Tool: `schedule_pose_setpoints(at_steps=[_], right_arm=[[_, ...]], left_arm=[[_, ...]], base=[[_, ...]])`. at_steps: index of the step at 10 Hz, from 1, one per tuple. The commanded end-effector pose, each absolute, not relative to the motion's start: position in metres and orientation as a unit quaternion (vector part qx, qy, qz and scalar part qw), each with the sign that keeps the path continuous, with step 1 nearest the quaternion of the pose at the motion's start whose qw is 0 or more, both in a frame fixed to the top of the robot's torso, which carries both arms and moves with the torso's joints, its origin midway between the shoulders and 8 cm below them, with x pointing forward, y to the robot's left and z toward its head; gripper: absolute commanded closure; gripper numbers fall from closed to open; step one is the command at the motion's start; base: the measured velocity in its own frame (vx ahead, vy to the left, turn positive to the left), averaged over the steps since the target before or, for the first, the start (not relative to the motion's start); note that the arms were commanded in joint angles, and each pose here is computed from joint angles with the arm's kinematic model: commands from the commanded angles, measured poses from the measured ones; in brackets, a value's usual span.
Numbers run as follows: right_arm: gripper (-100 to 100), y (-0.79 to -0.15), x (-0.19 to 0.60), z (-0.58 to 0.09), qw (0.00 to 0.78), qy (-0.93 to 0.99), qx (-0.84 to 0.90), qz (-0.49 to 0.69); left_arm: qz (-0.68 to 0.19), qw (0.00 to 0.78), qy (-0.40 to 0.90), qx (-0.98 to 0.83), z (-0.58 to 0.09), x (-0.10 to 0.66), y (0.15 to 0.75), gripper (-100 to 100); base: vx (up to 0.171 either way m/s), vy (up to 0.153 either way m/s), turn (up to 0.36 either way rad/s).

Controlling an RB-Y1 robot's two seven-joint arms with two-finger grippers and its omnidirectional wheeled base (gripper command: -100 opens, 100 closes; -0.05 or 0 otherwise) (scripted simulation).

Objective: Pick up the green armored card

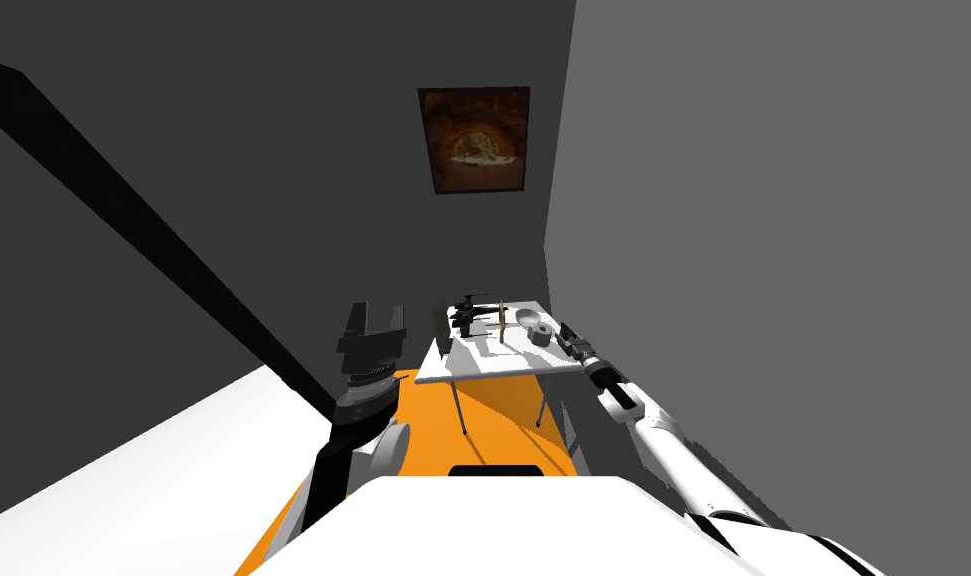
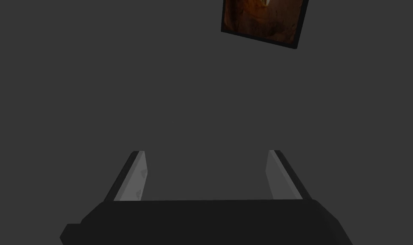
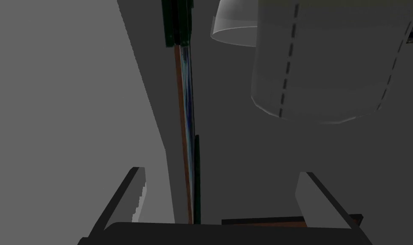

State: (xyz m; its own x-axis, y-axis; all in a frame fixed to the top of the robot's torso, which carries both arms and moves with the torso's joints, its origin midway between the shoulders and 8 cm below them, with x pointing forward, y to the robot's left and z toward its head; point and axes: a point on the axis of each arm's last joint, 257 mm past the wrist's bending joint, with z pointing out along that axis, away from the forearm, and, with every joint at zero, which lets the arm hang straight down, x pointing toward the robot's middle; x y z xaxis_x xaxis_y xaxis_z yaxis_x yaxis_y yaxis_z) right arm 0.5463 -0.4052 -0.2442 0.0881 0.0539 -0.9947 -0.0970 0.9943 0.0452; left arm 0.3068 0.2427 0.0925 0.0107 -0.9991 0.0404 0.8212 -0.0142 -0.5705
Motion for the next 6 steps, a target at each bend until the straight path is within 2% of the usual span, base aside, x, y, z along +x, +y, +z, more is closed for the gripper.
schedule_pose_setpoints(at_steps=[1, 6], right_arm=[[-100, -0.409, 0.547, -0.253, 0.731, 0.680, -0.012, 0.050], [-100, -0.413, 0.579, -0.225, 0.742, 0.668, -0.038, 0.054]], left_arm=[[-0.675, 0.674, 0.197, -0.226, 0.092, 0.307, 0.243, 0], [-0.675, 0.674, 0.197, -0.226, 0.092, 0.307, 0.243, 0]], base=[[-0.001, 0.014, 0.019], [-0.007, 0.041, -0.105]])
